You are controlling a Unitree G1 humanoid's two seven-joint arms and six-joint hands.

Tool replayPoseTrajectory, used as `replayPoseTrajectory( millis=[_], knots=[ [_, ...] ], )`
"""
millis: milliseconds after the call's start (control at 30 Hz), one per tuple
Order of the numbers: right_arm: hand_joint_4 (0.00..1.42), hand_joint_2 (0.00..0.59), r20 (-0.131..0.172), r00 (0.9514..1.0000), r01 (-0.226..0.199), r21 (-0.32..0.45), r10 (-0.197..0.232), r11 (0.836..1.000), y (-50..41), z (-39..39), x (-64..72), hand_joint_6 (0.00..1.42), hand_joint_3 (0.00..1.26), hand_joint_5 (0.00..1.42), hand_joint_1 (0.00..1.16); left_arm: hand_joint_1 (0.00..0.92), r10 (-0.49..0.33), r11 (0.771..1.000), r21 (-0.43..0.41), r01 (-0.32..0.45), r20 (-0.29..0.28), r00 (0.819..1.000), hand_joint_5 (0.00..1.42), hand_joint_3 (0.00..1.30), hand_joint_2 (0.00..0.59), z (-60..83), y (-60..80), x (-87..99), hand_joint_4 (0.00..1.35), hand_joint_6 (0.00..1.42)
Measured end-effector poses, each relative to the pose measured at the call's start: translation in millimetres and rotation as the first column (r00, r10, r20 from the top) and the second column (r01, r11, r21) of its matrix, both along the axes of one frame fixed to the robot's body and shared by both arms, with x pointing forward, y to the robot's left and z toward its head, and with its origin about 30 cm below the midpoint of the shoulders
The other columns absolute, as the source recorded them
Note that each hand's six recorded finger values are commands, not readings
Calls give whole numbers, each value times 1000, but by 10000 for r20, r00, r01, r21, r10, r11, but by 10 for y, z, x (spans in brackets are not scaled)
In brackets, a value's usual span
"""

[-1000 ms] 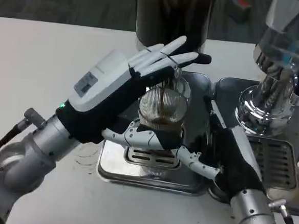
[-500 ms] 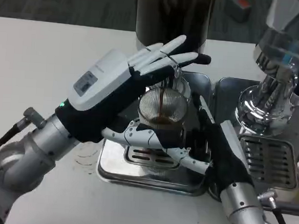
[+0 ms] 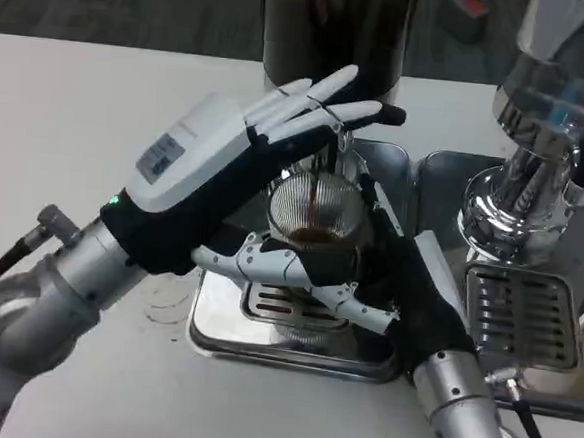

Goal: Grasp the cup under the faucet to collect the drink, then remove the cup.

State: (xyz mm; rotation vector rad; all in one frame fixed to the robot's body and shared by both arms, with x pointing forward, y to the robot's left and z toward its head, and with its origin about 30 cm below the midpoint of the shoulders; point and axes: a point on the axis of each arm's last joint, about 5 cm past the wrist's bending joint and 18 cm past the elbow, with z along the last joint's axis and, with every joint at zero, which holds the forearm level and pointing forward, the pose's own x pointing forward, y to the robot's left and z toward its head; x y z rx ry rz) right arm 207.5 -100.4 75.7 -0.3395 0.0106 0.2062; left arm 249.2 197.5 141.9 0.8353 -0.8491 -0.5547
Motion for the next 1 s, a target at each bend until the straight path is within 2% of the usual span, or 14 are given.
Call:
replayPoseTrajectory(
  millis=[367,467,633,833,1000],
  knots=[
    [0,224,71,10000,20,62,-20,10000,9,-18,14,57,0,0,724,0,75,10000,3,-75,-20,10000,229,181,116,5,9,-7,7,104],
    [0,225,72,10000,17,50,-17,10000,9,-18,22,60,0,0,726,0,78,10000,-8,-78,-30,10000,208,171,118,1,9,-13,7,39],
    [0,226,103,9999,-22,-41,23,10000,12,-16,26,62,0,0,728,0,226,9997,-62,-226,-10,9997,196,166,115,1,25,-37,0,14],
    [0,230,128,9999,-45,0,45,10000,10,-27,26,64,0,0,727,0,842,9941,-679,-850,-134,9964,194,164,115,13,118,-52,0,12],
    [0,226,131,9999,-56,55,55,10000,11,-32,25,64,0,0,726,0,1119,9847,-1341,-1116,-54,9937,193,76,119,60,193,-73,0,17]
  ],
)
